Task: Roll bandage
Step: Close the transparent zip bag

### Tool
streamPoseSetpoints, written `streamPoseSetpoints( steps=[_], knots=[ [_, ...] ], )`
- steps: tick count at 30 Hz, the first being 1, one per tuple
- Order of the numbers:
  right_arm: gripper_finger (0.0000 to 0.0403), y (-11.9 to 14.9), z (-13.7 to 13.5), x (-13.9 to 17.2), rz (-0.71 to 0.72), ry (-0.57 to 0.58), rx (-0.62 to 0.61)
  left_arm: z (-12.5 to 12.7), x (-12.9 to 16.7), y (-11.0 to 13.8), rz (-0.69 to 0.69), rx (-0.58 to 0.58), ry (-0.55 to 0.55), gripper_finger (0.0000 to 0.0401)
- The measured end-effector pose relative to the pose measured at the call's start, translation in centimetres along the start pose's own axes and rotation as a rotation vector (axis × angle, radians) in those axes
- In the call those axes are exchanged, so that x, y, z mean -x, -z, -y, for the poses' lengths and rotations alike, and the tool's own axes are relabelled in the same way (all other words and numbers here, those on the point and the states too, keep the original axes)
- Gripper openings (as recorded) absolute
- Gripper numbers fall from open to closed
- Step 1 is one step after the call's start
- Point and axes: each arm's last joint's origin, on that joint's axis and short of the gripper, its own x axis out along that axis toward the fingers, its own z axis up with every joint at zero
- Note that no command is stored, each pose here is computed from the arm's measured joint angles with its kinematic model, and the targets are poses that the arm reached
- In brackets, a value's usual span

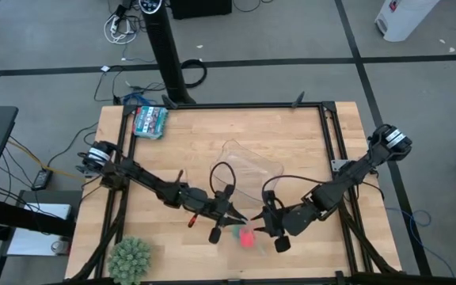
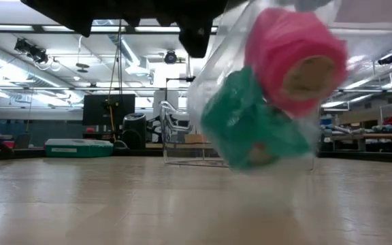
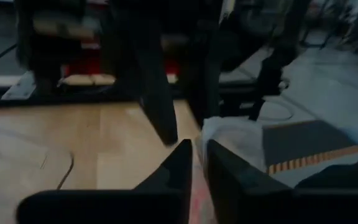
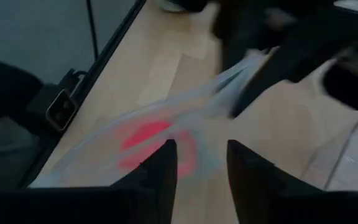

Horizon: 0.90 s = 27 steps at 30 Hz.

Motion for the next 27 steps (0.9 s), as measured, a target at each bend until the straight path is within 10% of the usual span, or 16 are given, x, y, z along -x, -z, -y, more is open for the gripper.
streamPoseSetpoints(
  steps=[7, 27],
  knots=[
    [0.0165, 0.1, 0.7, -0.9, -0.015, -0.002, -0.140, -0.1, 0.0, 0.7, -0.066, 0.021, -0.053, 0.0105],
    [0.0155, 2.0, 0.5, -3.4, -0.137, -0.009, -0.178, 0.8, 1.0, 0.6, -0.184, 0.034, -0.057, 0.0102]
  ],
)
